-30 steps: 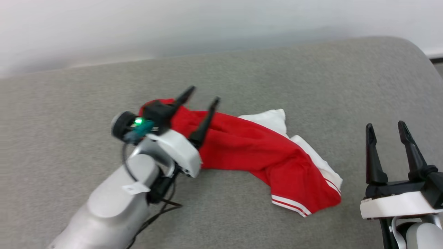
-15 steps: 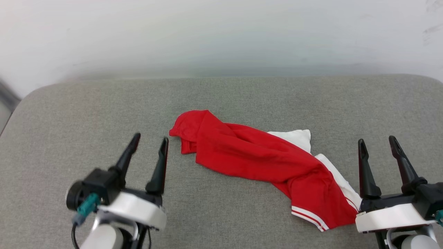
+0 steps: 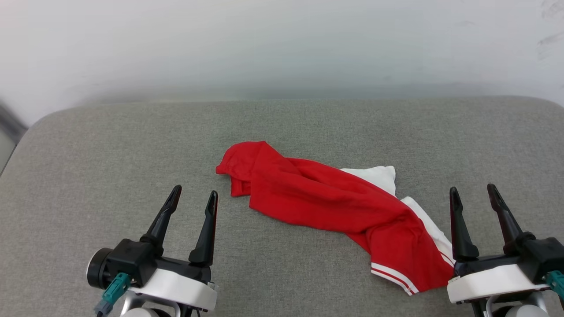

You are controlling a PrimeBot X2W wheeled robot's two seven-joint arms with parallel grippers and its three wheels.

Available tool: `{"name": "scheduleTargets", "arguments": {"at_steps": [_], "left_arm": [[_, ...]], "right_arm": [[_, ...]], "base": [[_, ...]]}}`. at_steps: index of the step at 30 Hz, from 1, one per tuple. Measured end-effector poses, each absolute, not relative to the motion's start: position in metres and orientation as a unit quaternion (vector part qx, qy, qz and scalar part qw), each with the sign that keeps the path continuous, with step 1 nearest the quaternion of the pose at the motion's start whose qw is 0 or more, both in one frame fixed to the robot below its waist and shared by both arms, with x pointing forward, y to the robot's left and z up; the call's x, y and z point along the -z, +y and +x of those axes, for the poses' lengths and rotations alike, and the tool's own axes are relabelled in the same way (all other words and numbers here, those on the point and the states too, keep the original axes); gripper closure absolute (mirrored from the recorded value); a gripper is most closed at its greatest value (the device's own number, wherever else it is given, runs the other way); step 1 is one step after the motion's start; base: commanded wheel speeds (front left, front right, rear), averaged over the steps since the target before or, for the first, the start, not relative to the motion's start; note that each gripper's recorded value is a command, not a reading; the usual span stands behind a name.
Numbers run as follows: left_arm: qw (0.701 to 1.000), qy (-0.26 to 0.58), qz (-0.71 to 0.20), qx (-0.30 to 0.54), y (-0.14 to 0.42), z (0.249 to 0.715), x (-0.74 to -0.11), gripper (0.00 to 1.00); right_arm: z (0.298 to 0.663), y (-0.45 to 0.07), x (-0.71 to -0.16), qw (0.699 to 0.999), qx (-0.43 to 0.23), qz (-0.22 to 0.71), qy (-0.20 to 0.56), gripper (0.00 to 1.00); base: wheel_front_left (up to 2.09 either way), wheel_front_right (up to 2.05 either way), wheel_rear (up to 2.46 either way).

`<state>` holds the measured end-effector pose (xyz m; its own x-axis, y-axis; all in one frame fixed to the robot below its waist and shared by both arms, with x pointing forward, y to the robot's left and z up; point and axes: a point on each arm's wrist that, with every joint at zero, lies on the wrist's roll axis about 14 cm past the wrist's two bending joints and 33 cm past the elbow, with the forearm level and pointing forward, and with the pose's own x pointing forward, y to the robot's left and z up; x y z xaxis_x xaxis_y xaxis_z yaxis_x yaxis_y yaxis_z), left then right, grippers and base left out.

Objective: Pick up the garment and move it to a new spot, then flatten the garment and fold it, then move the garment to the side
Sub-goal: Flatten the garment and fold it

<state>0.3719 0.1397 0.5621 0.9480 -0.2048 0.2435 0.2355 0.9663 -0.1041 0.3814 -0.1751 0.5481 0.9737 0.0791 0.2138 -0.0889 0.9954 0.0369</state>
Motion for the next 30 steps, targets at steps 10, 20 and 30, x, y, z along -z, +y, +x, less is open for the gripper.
{"name": "scheduleTargets", "arguments": {"at_steps": [10, 20, 30], "left_arm": [[0.988, -0.096, -0.07, 0.103, 0.143, 0.378, -0.545, 0.0], [0.992, -0.075, -0.071, 0.079, 0.154, 0.379, -0.53, 0.0], [0.995, -0.055, -0.067, 0.049, 0.172, 0.374, -0.517, 0.0]], "right_arm": [[0.399, -0.149, -0.489, 0.991, -0.105, -0.016, 0.079, 0.0], [0.407, -0.151, -0.436, 0.944, -0.146, -0.04, 0.292, 0.0], [0.407, -0.14, -0.406, 0.923, -0.163, -0.044, 0.345, 1.0]], "base": [[0.0, 0.0, 0.0], [0.0, 0.0, 0.0], [0.0, 0.0, 0.0]]}}
